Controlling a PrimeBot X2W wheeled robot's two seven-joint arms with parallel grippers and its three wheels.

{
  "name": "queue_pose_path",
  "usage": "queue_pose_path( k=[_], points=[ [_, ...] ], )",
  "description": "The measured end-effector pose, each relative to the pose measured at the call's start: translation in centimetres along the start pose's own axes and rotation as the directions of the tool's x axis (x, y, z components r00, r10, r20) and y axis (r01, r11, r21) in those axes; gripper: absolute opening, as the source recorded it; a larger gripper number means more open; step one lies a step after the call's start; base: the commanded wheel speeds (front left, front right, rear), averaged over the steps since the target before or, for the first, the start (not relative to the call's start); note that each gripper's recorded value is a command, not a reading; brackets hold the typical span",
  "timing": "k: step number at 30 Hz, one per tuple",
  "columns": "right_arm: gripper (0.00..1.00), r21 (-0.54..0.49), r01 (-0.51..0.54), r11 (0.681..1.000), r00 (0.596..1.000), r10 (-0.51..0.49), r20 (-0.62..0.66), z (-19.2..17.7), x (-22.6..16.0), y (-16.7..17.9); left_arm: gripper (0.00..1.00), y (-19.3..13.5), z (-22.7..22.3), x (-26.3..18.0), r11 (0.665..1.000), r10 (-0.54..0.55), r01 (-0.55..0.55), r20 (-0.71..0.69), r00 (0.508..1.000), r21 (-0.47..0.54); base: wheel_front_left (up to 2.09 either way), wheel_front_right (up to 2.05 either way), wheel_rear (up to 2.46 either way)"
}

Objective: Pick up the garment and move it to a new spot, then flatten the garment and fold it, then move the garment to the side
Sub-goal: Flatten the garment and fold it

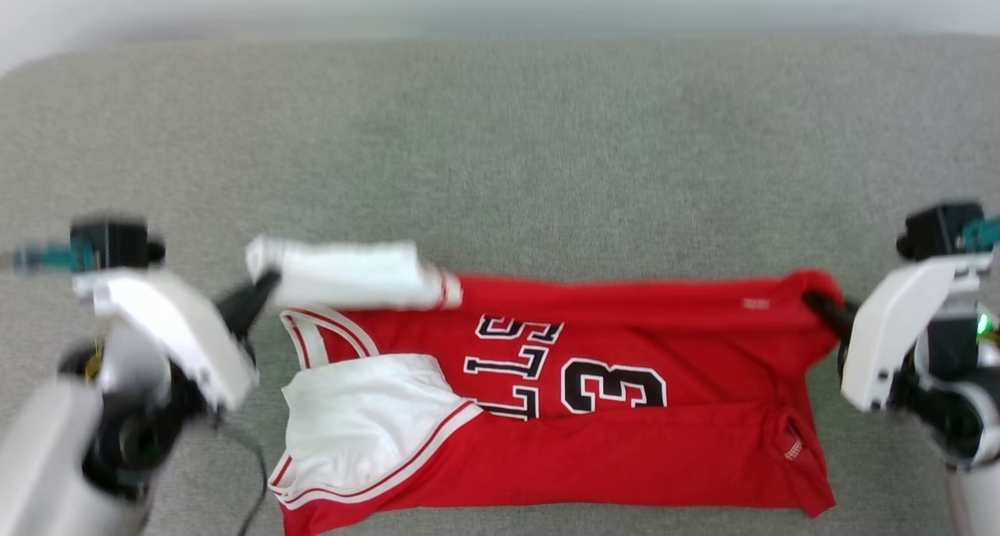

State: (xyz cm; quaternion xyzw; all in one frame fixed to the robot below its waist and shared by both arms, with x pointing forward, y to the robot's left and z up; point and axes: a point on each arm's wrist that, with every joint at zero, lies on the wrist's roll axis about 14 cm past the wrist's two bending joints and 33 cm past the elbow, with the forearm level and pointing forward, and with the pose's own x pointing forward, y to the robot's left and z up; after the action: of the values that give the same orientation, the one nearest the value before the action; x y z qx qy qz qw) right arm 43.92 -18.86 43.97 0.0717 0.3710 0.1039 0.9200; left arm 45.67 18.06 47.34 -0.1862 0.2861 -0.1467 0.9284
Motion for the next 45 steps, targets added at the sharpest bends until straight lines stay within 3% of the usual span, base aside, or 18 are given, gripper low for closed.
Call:
queue_pose_path(
  k=[6,7,8,9,14,20,28,31,37,45],
  points=[
    [0.00,0.057,-0.005,0.998,1.000,0.006,-0.028,-4.0,-1.9,0.5,0.00,0.4,-7.1,-3.7,0.989,0.035,-0.047,-0.083,0.996,-0.142,0.00,0.00,0.00],
    [0.13,0.066,0.000,0.998,0.999,0.002,-0.033,-4.6,-2.1,0.4,0.08,0.3,-8.2,-4.0,0.986,0.034,-0.050,-0.101,0.994,-0.158,0.00,0.00,0.00],
    [0.61,0.085,0.001,0.996,0.999,0.003,-0.050,-5.9,-2.3,0.5,0.52,0.1,-9.6,-4.4,0.981,0.035,-0.055,-0.110,0.993,-0.185,0.00,0.00,0.00],
    [1.00,0.085,0.001,0.996,0.999,0.003,-0.050,-5.9,-2.3,0.5,1.00,0.1,-9.6,-4.4,0.981,0.035,-0.055,-0.110,0.993,-0.185,0.00,0.00,0.00],
    [1.00,0.144,0.007,0.990,0.997,0.004,-0.079,-8.9,-2.7,0.7,1.00,0.1,-11.9,-4.5,0.972,0.054,-0.079,-0.113,0.992,-0.223,0.00,0.00,0.00],
    [1.00,0.140,-0.006,0.990,1.000,0.008,-0.012,-9.6,-3.9,1.4,1.00,0.6,-9.9,-4.9,0.986,0.103,-0.096,0.043,0.994,-0.137,0.00,0.00,0.00],
    [1.00,0.106,0.002,0.994,0.976,-0.025,0.218,-4.7,-7.6,0.5,1.00,-1.4,-4.2,-6.3,0.991,0.102,-0.125,0.325,0.940,0.050,0.00,0.00,0.00],
    [1.00,0.110,0.041,0.993,0.964,-0.068,0.256,-3.3,-9.2,-1.0,1.00,-2.6,-1.8,-7.2,0.984,0.081,-0.143,0.440,0.894,0.108,0.00,0.00,0.00],
    [1.00,0.115,0.114,0.987,0.964,-0.138,0.228,-2.2,-10.4,-3.4,1.00,-4.3,1.2,-9.0,0.964,0.043,-0.188,0.591,0.805,0.186,0.00,0.00,0.00],
    [1.00,0.115,0.092,0.989,0.994,-0.098,0.051,-4.2,-7.1,-2.3,1.00,-4.8,2.1,-9.9,0.948,0.040,-0.234,0.646,0.762,0.218,0.00,0.00,0.00]
  ],
)
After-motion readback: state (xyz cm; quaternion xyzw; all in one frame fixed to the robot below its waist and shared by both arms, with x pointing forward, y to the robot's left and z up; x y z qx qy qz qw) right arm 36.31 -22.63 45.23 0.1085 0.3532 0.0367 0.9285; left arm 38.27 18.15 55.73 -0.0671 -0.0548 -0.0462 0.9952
